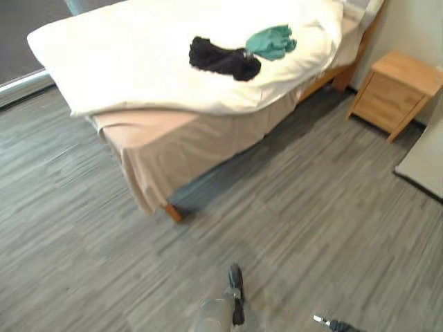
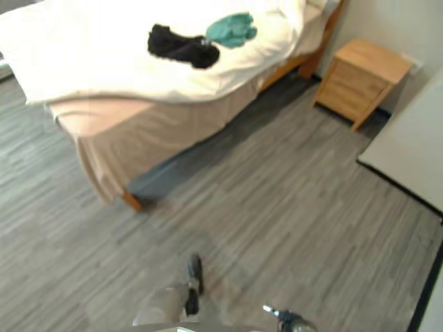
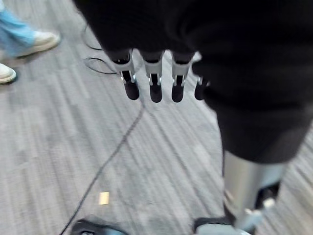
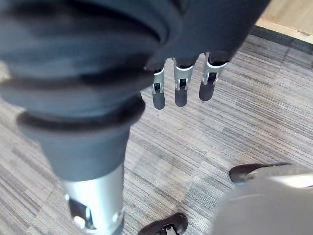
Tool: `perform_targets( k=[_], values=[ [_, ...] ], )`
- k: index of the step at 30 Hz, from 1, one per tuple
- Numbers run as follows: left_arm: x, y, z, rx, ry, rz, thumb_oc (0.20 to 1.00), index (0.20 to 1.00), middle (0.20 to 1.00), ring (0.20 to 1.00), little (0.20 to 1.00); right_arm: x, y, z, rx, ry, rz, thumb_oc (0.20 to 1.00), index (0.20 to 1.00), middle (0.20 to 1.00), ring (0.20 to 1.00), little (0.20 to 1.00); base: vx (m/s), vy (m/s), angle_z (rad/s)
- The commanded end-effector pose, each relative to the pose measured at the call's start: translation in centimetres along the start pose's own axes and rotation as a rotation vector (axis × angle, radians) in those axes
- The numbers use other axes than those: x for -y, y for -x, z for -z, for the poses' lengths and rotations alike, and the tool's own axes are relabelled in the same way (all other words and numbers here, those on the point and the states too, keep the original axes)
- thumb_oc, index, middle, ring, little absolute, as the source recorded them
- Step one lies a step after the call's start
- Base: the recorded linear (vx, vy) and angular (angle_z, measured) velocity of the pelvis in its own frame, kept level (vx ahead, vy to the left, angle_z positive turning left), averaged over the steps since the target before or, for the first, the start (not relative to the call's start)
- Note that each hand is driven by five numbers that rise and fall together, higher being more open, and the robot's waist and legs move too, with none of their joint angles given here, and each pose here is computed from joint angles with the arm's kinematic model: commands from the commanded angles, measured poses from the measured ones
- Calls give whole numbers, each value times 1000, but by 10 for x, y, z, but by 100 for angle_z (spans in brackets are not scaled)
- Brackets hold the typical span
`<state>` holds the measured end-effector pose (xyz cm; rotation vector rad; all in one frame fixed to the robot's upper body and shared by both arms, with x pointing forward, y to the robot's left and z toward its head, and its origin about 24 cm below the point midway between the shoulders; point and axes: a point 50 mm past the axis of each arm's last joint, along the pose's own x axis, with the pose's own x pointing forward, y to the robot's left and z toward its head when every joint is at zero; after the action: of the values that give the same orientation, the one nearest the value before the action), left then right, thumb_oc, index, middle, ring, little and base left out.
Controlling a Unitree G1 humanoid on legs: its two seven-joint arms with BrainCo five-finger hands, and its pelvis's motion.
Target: Tidy up the quilt and then pick up the clothes from the bed and put them into the laundry hamper.
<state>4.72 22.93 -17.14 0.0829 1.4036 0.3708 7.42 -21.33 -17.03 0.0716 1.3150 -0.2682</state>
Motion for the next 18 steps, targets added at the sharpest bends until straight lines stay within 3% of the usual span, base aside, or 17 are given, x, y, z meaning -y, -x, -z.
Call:
perform_targets(
  k=[1, 9, 14, 18],
  values=[
    [14, 2, -22, 89, -32, 9, 1000, 1000, 1000, 1000, 1000, -5, 1, -34, 120, -1, -27, 1000, 1000, 1000, 1000, 1000, 360, 16, 56],
    [-2, 2, -52, 192, -258, -63, 1000, 1000, 1000, 1000, 1000, -10, 2, -42, 154, -63, -53, 1000, 1000, 1000, 1000, 1000, 429, -211, 108],
    [-2, 2, -43, 149, -303, -106, 1000, 1000, 1000, 1000, 1000, 5, 0, -23, 59, -81, 36, 1000, 1000, 1000, 1000, 1000, 411, -162, 121],
    [3, 4, -57, 195, -267, -123, 1000, 1000, 1000, 1000, 1000, 26, 2, -43, 135, -141, 69, 1000, 1000, 1000, 1000, 1000, 187, -69, 67]
  ],
)
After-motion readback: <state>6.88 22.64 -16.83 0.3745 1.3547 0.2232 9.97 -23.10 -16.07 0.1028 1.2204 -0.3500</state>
